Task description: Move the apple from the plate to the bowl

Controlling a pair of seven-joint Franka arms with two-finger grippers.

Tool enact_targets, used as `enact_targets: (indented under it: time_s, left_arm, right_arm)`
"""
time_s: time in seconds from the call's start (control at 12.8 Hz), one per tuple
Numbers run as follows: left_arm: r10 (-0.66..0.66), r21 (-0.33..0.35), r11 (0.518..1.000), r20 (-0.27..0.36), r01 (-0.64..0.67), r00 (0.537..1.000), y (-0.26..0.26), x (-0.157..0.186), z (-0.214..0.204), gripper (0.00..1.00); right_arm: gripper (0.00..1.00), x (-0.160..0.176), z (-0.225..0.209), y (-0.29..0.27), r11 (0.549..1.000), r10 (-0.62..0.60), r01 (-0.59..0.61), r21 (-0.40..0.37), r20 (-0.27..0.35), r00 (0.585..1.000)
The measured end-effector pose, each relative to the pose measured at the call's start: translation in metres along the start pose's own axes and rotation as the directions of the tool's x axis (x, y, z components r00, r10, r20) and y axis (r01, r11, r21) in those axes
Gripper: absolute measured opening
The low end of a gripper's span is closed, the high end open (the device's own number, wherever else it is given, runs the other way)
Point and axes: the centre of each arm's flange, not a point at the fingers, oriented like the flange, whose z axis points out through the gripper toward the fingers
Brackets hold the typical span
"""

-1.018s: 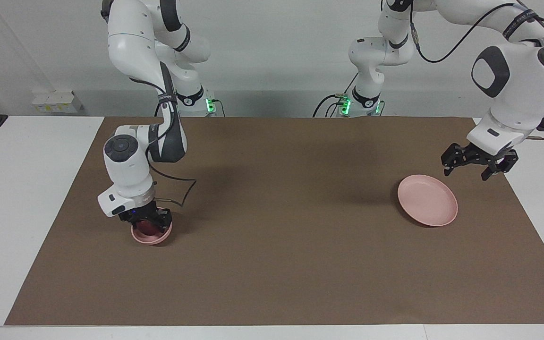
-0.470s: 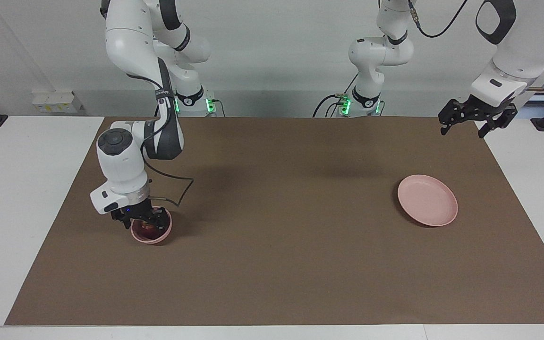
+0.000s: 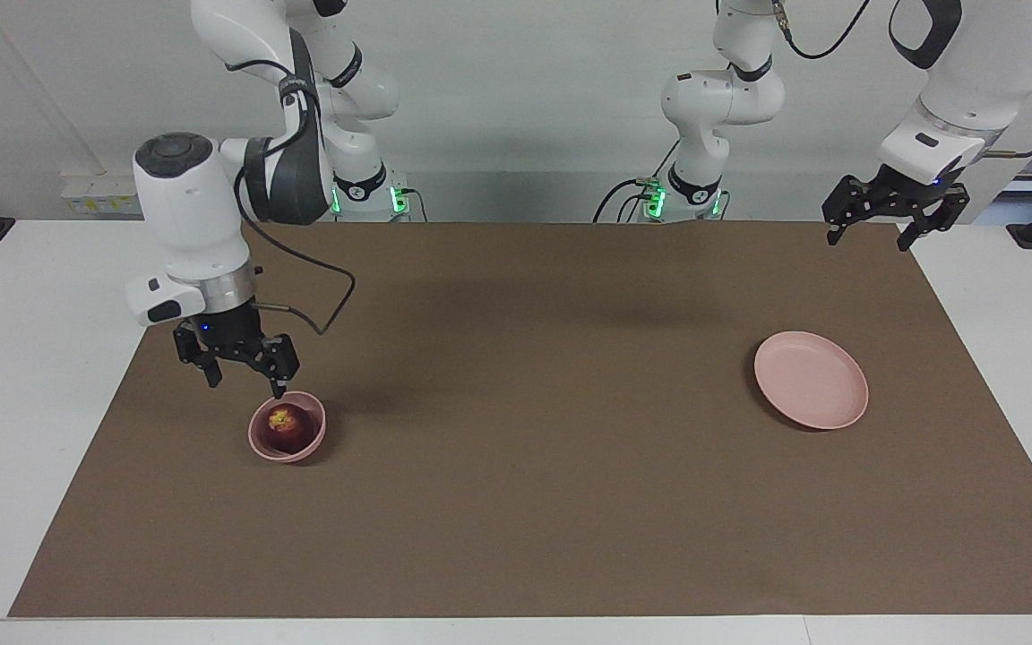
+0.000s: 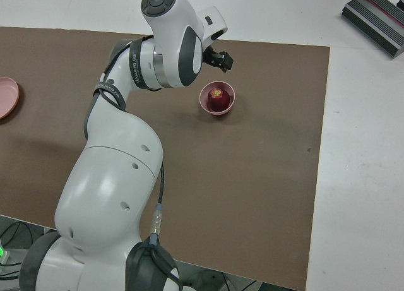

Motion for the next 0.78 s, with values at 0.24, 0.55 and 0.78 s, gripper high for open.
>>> enact_targets:
  time_s: [0.24, 0.55, 0.78]
  left_arm:
    - [-0.011, -0.038, 0.999, -0.021, 0.011, 1.0, 0.006, -0.003, -0.011, 1.0]
    - [-0.025, -0.071, 0.997, -0.006, 0.025, 1.0, 0.01, -0.012, -0.027, 1.0]
    - [-0.022, -0.074, 0.997, 0.011, 0.023, 1.0, 0.012, -0.013, -0.026, 1.0]
  right_arm:
    - [1.0, -0.006, -0.072, 0.007, 1.0, 0.026, -0.027, 0.009, 0.047, 0.999]
    - [1.0, -0.013, -0.129, 0.013, 1.0, -0.011, 0.011, 0.003, 0.126, 0.992]
    - [1.0, -0.027, -0.153, 0.014, 1.0, -0.014, 0.01, 0.024, 0.178, 0.984]
